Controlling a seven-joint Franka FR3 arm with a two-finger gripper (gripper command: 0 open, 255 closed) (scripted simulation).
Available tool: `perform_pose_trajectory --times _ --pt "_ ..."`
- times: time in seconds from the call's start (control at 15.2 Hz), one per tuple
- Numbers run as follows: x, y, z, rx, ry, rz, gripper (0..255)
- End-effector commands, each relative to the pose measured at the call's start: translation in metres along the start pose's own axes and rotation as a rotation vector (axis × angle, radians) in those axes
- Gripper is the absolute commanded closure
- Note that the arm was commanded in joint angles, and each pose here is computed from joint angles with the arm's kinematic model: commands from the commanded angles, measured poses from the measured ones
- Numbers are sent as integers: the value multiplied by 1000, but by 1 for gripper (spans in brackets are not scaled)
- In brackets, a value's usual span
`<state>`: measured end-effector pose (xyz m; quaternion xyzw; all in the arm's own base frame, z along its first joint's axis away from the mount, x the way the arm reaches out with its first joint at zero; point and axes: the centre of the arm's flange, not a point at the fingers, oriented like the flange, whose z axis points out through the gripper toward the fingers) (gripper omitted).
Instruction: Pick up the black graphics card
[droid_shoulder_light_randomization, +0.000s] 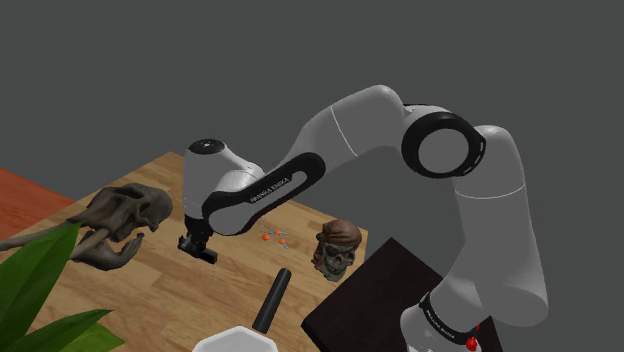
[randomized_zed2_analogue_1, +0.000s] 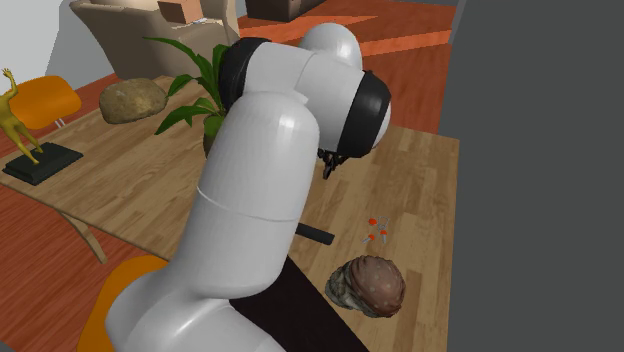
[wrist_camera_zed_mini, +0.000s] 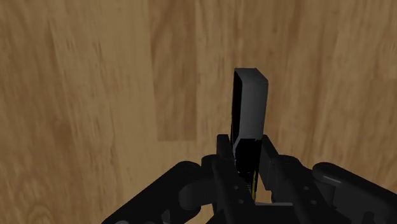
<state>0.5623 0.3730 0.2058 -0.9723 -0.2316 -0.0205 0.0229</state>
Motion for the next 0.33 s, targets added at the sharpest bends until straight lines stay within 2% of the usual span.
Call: perform_pose_trajectory --times 0.0,0.26 --pt "0 -1 -12 0 0 0 255" --pt "1 -2 -23 0 0 0 255"
